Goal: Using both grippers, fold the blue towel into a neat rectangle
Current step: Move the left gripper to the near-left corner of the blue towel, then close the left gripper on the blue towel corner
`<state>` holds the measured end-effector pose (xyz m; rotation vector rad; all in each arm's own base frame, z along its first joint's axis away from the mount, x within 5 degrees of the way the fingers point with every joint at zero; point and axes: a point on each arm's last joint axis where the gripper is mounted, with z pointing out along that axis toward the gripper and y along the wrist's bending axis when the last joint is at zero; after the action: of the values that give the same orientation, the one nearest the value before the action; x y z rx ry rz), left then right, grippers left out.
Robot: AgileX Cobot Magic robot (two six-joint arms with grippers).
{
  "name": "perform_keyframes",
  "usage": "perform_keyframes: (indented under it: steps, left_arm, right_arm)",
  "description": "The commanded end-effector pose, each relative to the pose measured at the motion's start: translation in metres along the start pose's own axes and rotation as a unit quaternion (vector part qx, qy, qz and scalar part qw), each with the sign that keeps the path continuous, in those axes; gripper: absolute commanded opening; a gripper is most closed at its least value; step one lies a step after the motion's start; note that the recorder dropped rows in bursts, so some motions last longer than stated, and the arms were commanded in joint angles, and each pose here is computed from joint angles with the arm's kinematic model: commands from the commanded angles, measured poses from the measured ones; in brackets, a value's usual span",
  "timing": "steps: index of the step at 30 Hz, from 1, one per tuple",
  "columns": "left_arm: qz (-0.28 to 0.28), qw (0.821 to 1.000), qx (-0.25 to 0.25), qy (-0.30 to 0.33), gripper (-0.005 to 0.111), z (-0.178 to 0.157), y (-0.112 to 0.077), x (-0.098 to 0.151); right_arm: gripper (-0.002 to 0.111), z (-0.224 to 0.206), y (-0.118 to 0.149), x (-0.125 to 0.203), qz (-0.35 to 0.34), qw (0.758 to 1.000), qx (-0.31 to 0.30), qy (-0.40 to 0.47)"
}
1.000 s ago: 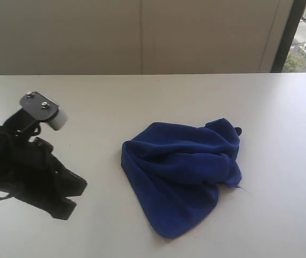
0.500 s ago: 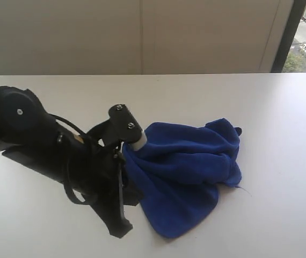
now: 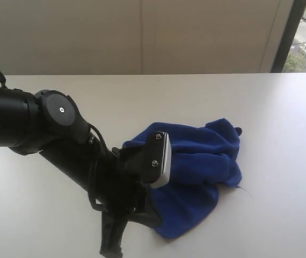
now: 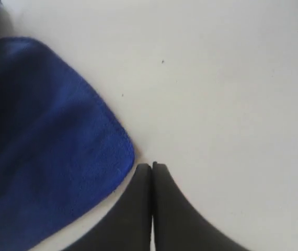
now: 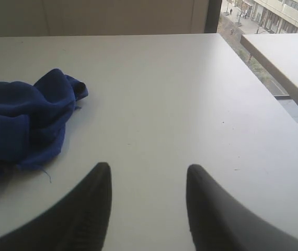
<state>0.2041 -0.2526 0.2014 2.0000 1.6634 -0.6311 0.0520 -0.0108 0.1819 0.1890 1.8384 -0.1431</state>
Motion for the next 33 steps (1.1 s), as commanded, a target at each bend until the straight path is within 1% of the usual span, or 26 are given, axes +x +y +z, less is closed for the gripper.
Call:
perform_keyframes:
  steps: [1,4,10,12,14,16,20,23,25,33]
  left_arm:
    - [0.021,0.999,0.029,-0.029,0.0,0.009,-0.003,-0.005]
    - [0.027,0.999,0.031,-0.023,0.0,0.015,-0.005,-0.005]
    - [0.036,0.999,-0.011,-0.01,0.0,0.026,-0.001,-0.008]
    - [0.046,0.999,-0.006,-0.005,0.0,0.03,-0.004,-0.008]
    - [0.054,0.999,0.002,-0.004,0.005,0.032,-0.005,-0.007]
    - [0.06,0.998,0.008,-0.002,0.014,0.035,-0.006,-0.006]
    - [0.055,0.998,0.006,0.006,0.036,0.041,-0.003,-0.001]
    - [0.051,0.999,0.013,0.011,0.049,0.047,-0.003,0.002]
    - [0.049,0.999,0.005,0.016,0.053,0.05,-0.001,0.004]
    - [0.049,0.998,-0.031,0.023,0.052,0.051,0.006,0.006]
  right_arm:
    - [0.044,0.0,0.0,0.0,0.001,1.0,0.003,-0.007]
    - [0.044,0.0,0.0,0.0,0.001,1.0,0.003,-0.007]
    - [0.044,0.0,0.0,0.0,0.001,1.0,0.003,-0.007]
    - [0.044,0.0,0.0,0.0,0.001,1.0,0.003,-0.007]
    - [0.044,0.0,0.0,0.0,0.001,1.0,0.003,-0.007]
    - [0.044,0.0,0.0,0.0,0.001,1.0,0.003,-0.007]
    - [0.044,0.0,0.0,0.0,0.001,1.0,0.003,-0.007]
    - [0.044,0.0,0.0,0.0,0.001,1.0,0.003,-0.007]
    - [0.044,0.0,0.0,0.0,0.001,1.0,0.003,-0.007]
    - [0.044,0.0,0.0,0.0,0.001,1.0,0.003,-0.007]
